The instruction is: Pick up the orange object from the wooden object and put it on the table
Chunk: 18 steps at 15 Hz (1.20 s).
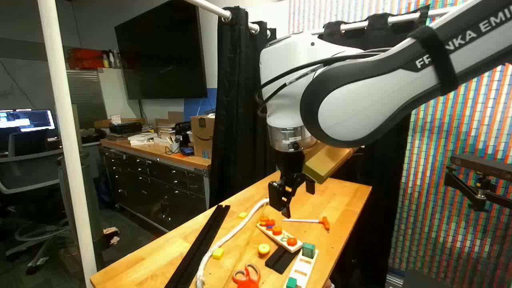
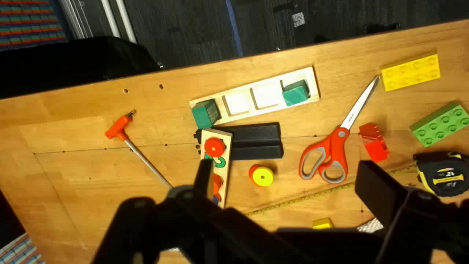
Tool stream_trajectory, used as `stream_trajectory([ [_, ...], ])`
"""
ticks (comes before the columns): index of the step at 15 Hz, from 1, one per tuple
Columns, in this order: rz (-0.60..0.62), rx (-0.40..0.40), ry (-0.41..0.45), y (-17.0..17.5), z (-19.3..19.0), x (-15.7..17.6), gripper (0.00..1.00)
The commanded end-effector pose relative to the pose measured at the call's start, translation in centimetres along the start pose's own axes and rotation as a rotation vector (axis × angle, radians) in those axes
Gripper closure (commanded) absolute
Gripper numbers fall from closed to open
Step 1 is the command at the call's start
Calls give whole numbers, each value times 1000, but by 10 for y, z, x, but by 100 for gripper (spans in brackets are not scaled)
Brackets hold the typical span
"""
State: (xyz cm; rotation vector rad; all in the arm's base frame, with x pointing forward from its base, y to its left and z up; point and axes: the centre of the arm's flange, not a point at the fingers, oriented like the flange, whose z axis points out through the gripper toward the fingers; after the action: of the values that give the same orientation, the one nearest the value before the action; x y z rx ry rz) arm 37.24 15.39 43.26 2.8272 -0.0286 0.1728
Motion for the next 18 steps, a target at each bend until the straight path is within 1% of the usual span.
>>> stream_trajectory([
  [1,1,1,4,0,-2,1,0],
  [6,3,5,14,0,-7,3,0],
  [9,22,-5,80,9,6,16,0],
  [12,37,7,198,22,26,53,0],
  [14,69,22,252,32,38,81,0],
  [18,107,39,286,55,67,143,0],
])
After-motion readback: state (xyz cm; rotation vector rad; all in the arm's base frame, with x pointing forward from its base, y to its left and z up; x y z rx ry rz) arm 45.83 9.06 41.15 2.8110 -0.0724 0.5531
